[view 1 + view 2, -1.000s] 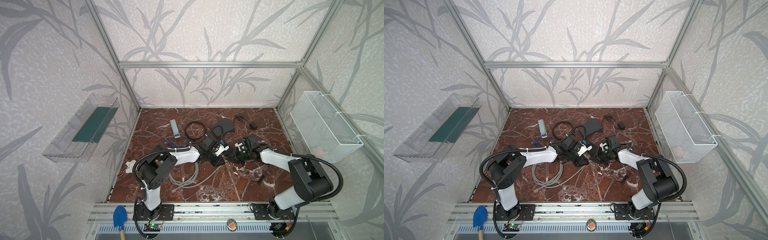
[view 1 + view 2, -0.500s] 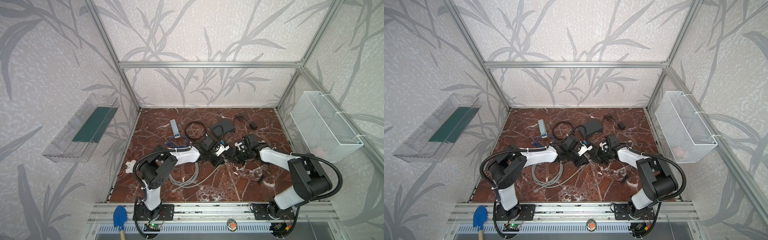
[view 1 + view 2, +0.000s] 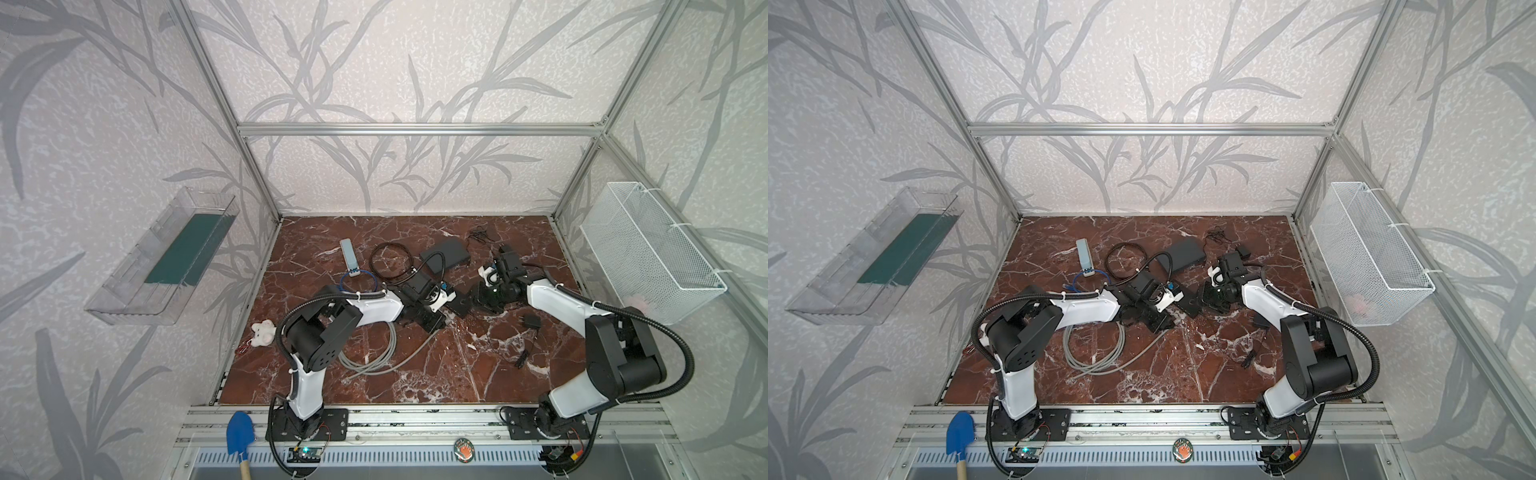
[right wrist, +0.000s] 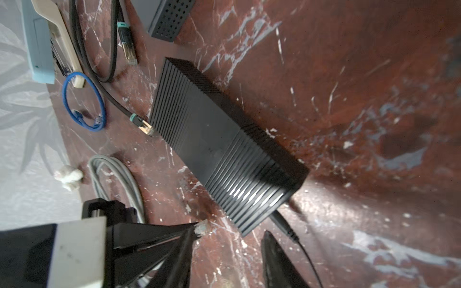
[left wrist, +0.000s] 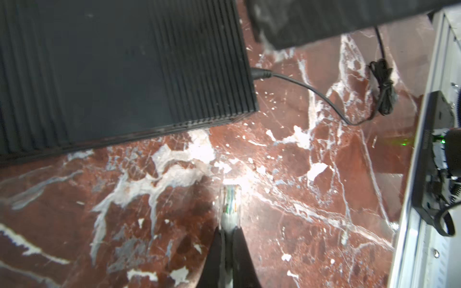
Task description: Insert the plug into the switch port
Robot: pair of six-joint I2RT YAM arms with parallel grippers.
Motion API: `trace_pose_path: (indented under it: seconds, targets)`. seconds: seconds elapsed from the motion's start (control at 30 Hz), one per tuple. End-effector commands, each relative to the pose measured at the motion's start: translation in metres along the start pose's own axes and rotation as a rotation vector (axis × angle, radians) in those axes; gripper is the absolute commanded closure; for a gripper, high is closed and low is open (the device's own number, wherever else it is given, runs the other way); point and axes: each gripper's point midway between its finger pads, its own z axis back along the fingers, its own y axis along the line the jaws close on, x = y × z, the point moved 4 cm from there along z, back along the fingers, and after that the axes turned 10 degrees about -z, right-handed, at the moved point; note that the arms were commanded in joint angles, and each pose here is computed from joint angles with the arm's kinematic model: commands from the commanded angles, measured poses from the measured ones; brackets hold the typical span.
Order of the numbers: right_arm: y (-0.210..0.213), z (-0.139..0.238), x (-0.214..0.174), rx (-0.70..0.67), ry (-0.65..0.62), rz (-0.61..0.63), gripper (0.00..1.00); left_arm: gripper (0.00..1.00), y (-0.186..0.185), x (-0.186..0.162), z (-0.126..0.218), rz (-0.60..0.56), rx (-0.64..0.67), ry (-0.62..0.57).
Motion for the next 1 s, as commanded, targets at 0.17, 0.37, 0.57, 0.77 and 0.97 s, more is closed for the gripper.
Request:
trace_pose_path:
  seconds: [0.17, 0.37, 0.57, 0.77, 0.97]
  targets:
    - [-0.004, 0.000, 0.034, -0.112, -0.131, 0.235, 0.47, 0.96, 0.007, 0.008, -0.011, 0.033, 0.083, 0.046]
    - [-0.008, -0.017, 0.047, -0.123, -0.131, 0.275, 0.45, 0.97, 0.008, 0.009, -0.016, 0.044, 0.123, 0.079]
    - [-0.012, -0.035, 0.048, -0.108, -0.063, 0.297, 0.44, 0.97, 0.002, 0.017, -0.022, 0.040, 0.142, 0.067]
    - [-0.016, -0.040, 0.038, -0.074, -0.031, 0.282, 0.45, 0.96, 0.000, 0.023, -0.025, 0.053, 0.175, 0.077]
    - [-0.020, -0.044, 0.028, -0.047, -0.009, 0.246, 0.47, 0.96, 0.000, 0.026, -0.027, 0.052, 0.210, 0.081]
